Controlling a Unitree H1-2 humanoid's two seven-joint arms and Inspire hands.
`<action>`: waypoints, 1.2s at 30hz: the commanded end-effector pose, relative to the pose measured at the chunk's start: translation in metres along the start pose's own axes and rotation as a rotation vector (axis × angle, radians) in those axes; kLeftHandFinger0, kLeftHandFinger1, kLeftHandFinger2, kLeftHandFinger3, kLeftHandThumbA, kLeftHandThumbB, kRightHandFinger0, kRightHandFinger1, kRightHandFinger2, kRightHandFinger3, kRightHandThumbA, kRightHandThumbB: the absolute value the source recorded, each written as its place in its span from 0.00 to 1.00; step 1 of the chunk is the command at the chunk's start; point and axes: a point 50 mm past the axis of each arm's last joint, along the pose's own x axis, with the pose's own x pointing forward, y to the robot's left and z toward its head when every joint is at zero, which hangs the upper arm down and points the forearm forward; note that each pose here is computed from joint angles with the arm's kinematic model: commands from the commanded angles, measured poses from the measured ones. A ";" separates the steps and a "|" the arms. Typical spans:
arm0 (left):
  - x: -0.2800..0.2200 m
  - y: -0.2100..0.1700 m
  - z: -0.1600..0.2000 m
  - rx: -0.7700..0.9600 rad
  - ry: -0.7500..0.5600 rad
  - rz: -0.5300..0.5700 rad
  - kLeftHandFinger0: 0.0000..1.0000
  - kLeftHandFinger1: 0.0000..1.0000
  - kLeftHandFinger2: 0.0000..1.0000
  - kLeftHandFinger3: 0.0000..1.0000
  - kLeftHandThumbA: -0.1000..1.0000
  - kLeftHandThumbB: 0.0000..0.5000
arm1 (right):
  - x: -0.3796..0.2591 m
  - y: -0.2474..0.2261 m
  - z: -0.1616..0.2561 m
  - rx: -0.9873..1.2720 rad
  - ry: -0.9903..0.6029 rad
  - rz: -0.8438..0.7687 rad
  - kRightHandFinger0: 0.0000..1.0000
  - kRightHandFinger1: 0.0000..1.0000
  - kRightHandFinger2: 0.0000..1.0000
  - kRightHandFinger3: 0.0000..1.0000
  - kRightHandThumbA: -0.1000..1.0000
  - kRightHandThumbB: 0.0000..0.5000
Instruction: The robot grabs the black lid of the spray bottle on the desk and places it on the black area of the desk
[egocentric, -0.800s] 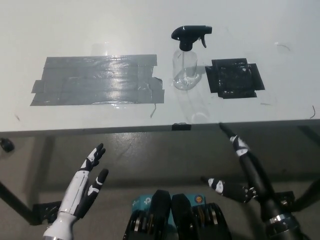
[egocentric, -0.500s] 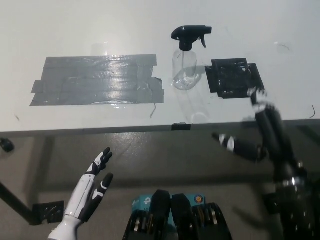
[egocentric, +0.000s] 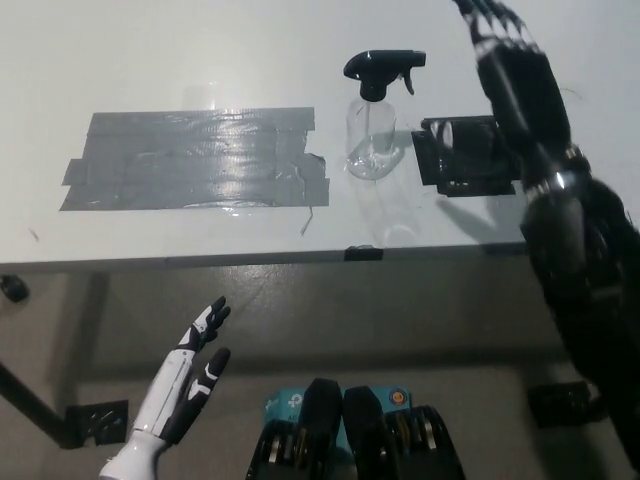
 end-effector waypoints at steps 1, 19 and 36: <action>0.006 0.004 0.008 0.027 -0.064 -0.008 1.00 1.00 1.00 1.00 1.00 0.24 | 0.038 -0.015 0.012 -0.163 0.025 0.013 1.00 1.00 1.00 1.00 1.00 1.00; 0.012 0.004 0.014 0.088 -0.079 -0.022 1.00 1.00 1.00 1.00 1.00 0.27 | 0.099 0.019 0.010 -0.282 0.114 0.148 1.00 1.00 1.00 1.00 1.00 1.00; 0.017 0.006 0.021 0.091 -0.078 -0.023 1.00 1.00 1.00 1.00 1.00 0.30 | 0.106 0.033 0.023 -0.262 0.126 0.172 1.00 1.00 1.00 1.00 1.00 1.00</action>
